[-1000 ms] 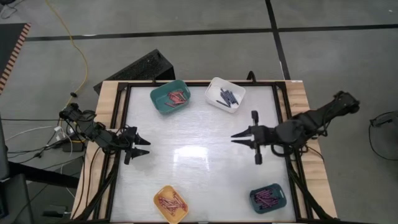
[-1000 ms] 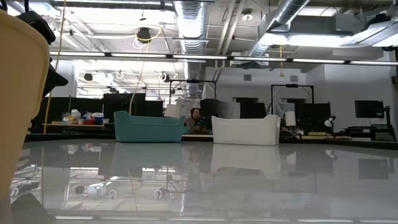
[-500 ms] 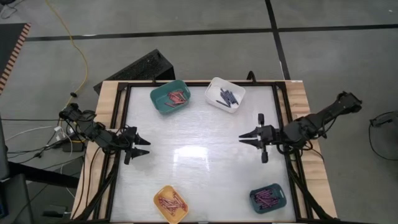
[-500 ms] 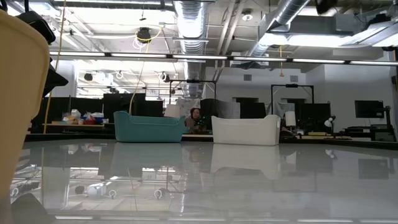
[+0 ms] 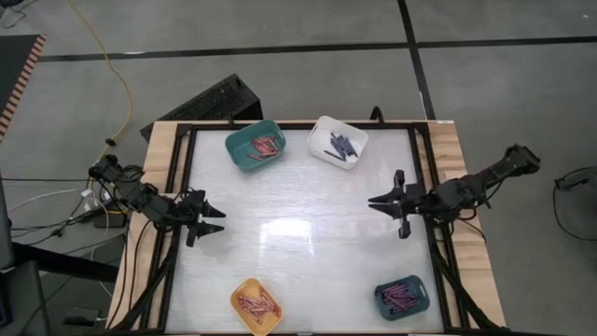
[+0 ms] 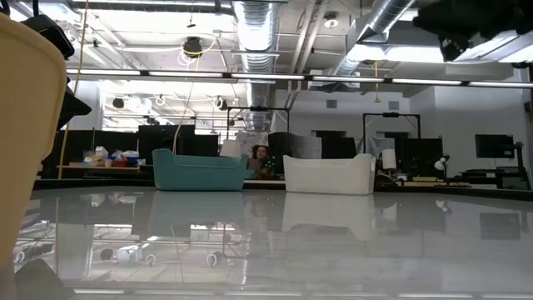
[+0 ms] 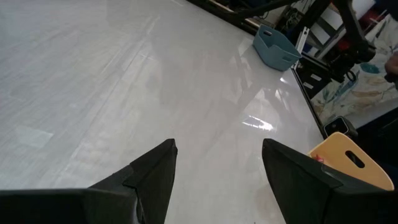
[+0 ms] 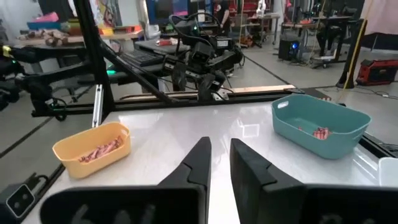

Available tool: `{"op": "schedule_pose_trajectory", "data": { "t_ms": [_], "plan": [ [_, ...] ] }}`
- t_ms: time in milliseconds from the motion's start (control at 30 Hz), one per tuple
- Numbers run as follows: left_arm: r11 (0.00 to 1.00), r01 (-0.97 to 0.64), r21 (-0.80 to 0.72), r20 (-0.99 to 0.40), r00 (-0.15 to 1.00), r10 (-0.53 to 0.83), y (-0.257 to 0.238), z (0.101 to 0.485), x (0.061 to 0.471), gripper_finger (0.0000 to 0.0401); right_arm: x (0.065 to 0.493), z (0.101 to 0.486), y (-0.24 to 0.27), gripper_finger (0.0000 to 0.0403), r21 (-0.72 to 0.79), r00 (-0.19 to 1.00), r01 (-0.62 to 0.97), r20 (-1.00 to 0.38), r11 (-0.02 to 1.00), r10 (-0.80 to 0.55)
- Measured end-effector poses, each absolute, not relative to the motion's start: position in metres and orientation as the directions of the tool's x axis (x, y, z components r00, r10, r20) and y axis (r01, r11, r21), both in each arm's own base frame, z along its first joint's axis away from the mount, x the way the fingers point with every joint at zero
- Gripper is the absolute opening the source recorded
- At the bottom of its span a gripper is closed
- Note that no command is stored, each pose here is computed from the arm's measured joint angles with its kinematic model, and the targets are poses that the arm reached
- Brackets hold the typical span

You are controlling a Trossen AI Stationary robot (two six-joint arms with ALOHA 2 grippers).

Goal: Sort crayons
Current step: Return to Home Position

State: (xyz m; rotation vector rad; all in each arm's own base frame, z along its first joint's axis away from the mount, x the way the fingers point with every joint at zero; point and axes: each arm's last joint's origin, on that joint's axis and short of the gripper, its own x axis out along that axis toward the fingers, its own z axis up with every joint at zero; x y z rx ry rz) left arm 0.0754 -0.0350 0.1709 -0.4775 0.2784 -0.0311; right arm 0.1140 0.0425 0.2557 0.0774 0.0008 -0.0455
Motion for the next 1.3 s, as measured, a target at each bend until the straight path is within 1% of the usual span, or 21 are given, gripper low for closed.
{"op": "schedule_pose_trajectory", "data": {
  "t_ms": [367, 600, 700, 867, 967, 1033, 1100, 1167, 1233, 1267, 1300],
  "plan": [
    [0.888, -0.035, -0.458, -0.257, 0.962, -0.094, -0.035, 0.171, 0.075, 0.0228, 0.092, 0.225, 0.031, 0.0061, 0.137, 0.993, 0.039, 0.102, 0.99, -0.053],
    [0.888, -0.035, -0.458, -0.257, 0.962, -0.094, -0.035, 0.171, 0.075, 0.0228, 0.083, 0.203, 0.026, 0.0061, 0.152, 0.988, 0.046, 0.139, 0.987, -0.067],
    [0.891, -0.034, -0.453, -0.257, 0.962, -0.094, -0.035, 0.171, 0.075, 0.0228, 0.086, 0.191, 0.026, 0.0061, 0.133, 0.99, 0.084, 0.098, 0.987, -0.098],
    [0.959, -0.024, -0.283, -0.251, 0.967, -0.05, -0.034, 0.171, 0.075, 0.0228, 0.088, 0.182, 0.026, 0.0061, 0.167, 0.989, 0.105, 0.087, 0.98, -0.12],
    [0.994, -0.044, -0.105, -0.243, 0.97, 0.018, -0.032, 0.171, 0.075, 0.0228, 0.089, 0.177, 0.026, 0.0061, 0.177, 0.989, 0.112, 0.073, 0.978, -0.127],
    [0.997, -0.071, 0.021, -0.228, 0.971, 0.074, -0.03, 0.172, 0.076, 0.0228, 0.089, 0.177, 0.025, 0.0061, 0.179, 0.989, 0.115, 0.075, 0.977, -0.13],
    [0.992, -0.084, 0.099, -0.221, 0.97, 0.104, -0.029, 0.172, 0.076, 0.0228, 0.089, 0.178, 0.025, 0.0061, 0.183, 0.988, 0.113, 0.084, 0.977, -0.13],
    [0.986, -0.086, 0.145, -0.217, 0.969, 0.117, -0.029, 0.172, 0.076, 0.0228, 0.089, 0.18, 0.025, 0.0061, 0.189, 0.986, 0.11, 0.104, 0.976, -0.131],
    [0.97, -0.144, 0.195, -0.19, 0.965, 0.182, -0.027, 0.174, 0.076, 0.0228, 0.089, 0.181, 0.025, 0.0061, 0.193, 0.985, 0.109, 0.111, 0.975, -0.132],
    [0.965, -0.195, 0.173, -0.166, 0.96, 0.224, -0.026, 0.176, 0.076, 0.0228, 0.089, 0.181, 0.025, 0.0061, 0.192, 0.985, 0.109, 0.109, 0.975, -0.132],
    [0.97, -0.229, 0.087, -0.147, 0.96, 0.24, -0.026, 0.178, 0.077, 0.0228, 0.089, 0.181, 0.025, 0.0061, 0.19, 0.985, 0.109, 0.108, 0.976, -0.132]
  ]
}}
